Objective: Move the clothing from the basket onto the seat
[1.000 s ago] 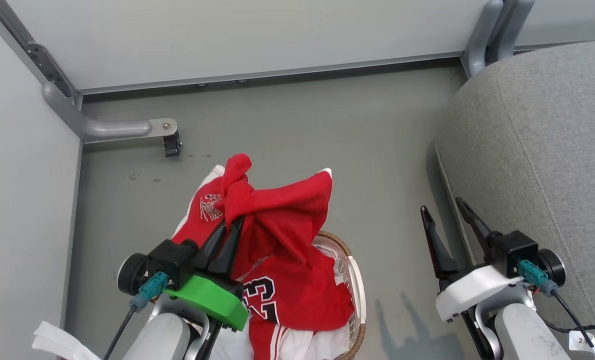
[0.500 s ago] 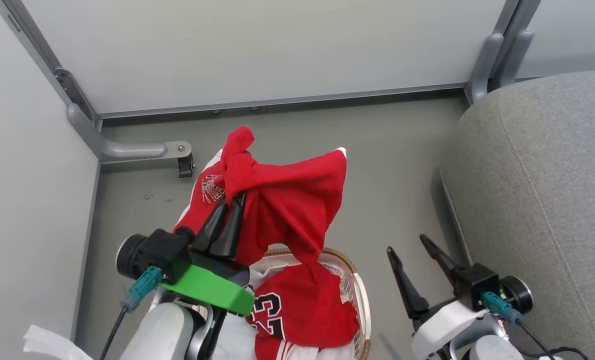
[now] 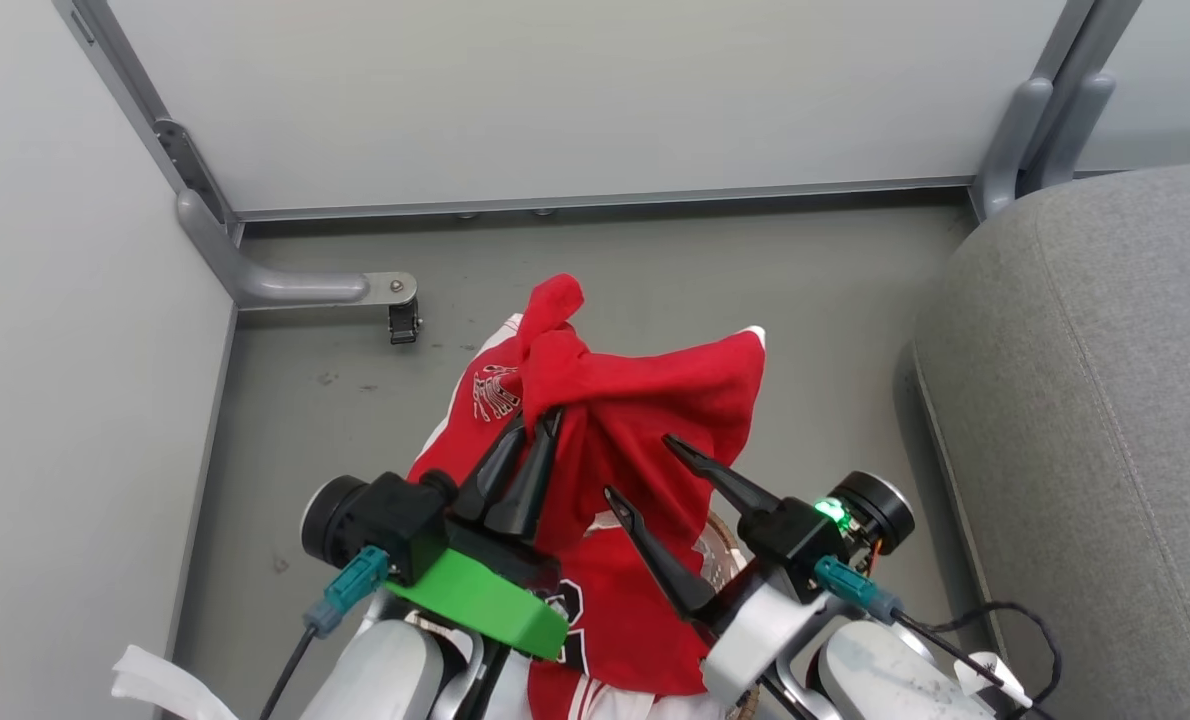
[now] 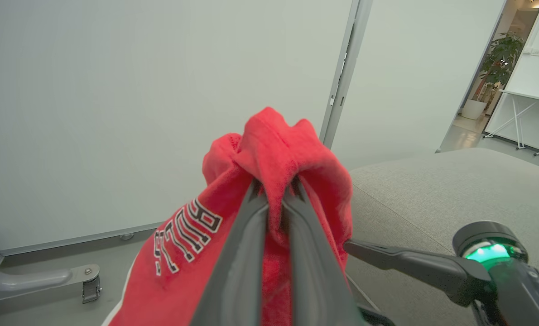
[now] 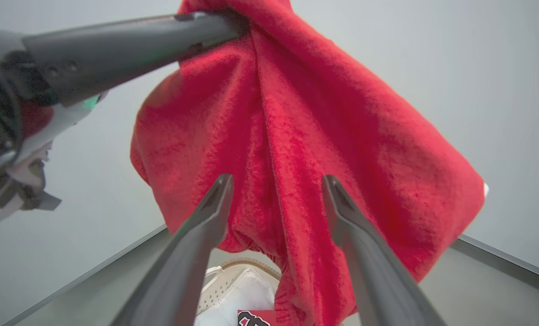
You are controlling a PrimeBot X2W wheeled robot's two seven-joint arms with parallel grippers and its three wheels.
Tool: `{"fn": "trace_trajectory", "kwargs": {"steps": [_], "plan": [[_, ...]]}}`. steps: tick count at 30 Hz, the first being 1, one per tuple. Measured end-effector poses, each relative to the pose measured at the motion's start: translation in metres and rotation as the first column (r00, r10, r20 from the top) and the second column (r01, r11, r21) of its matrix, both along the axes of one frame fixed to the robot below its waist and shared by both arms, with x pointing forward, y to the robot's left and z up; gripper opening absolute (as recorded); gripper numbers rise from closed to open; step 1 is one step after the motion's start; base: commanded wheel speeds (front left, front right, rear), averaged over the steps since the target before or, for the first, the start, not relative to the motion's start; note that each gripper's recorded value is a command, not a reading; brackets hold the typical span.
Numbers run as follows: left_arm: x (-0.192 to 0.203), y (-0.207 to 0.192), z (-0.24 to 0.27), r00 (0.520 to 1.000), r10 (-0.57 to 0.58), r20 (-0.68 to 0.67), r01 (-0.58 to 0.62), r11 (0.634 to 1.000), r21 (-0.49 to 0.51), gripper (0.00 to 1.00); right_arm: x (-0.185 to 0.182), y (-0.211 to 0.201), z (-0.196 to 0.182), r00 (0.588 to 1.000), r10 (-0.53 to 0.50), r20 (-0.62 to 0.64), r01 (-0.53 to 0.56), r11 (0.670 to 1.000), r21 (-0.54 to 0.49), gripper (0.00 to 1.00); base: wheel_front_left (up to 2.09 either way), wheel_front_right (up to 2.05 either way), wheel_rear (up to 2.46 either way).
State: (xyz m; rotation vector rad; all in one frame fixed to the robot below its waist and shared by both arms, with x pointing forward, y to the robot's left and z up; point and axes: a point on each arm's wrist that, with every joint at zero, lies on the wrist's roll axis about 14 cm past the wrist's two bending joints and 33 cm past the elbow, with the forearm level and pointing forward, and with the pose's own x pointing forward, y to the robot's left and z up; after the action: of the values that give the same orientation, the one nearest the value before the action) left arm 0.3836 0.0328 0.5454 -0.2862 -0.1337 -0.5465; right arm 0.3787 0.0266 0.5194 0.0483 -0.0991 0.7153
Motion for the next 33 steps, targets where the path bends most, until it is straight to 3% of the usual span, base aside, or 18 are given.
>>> {"fn": "trace_trajectory", "kwargs": {"steps": [13, 14, 15, 16, 21, 22, 23, 33], "plan": [[-0.017, -0.015, 0.0, 0.999, -0.047, -0.013, 0.047, 0.999, -0.022, 0.0, 0.011, 0.027, 0.007, 0.996, 0.084, 0.036, -0.083, 0.996, -0.034, 1.0, 0.0, 0.0, 0.0], [-0.018, -0.015, 0.0, 0.999, -0.048, -0.013, 0.047, 0.999, -0.023, 0.0, 0.012, 0.027, 0.008, 0.996, 0.084, 0.037, -0.083, 0.996, -0.033, 0.71, 0.0, 0.0, 0.0], [-0.019, -0.015, 0.0, 0.999, -0.048, -0.015, 0.048, 0.999, -0.025, 0.0, 0.012, 0.028, 0.006, 0.996, 0.086, 0.03, -0.085, 0.996, -0.034, 0.31, 0.0, 0.0, 0.0], [-0.019, -0.015, 0.0, 0.999, -0.051, -0.016, 0.05, 0.998, -0.026, 0.0, 0.011, 0.029, 0.003, 0.996, 0.09, 0.021, -0.09, 0.995, -0.036, 0.0, 0.0, 0.0, 0.0], [-0.022, -0.017, -0.003, 0.998, -0.062, -0.023, 0.061, 0.998, -0.02, 0.0, 0.014, 0.028, 0.003, 0.997, 0.082, 0.008, -0.082, 0.996, -0.018, 0.0, 0.0, 0.0, 0.0], [-0.021, -0.015, -0.002, 0.998, -0.057, -0.02, 0.056, 0.998, -0.018, 0.86, 0.016, 0.025, 0.003, 0.997, 0.071, 0.005, -0.071, 0.997, -0.015, 0.0, 0.0, 0.0, 0.0], [-0.02, -0.015, -0.002, 0.998, -0.054, -0.017, 0.054, 0.998, -0.016, 1.0, 0.016, 0.023, 0.002, 0.998, 0.064, 0.0, -0.064, 0.998, -0.009, 0.0, 0.0, 0.0, 0.0], [-0.008, -0.023, -0.013, 0.996, -0.083, -0.039, 0.083, 0.997, -0.001, 1.0, 0.021, -0.021, -0.004, 0.997, -0.07, -0.027, 0.07, 0.998, 0.008, 0.0, 0.0, 0.0, 0.0]]}}
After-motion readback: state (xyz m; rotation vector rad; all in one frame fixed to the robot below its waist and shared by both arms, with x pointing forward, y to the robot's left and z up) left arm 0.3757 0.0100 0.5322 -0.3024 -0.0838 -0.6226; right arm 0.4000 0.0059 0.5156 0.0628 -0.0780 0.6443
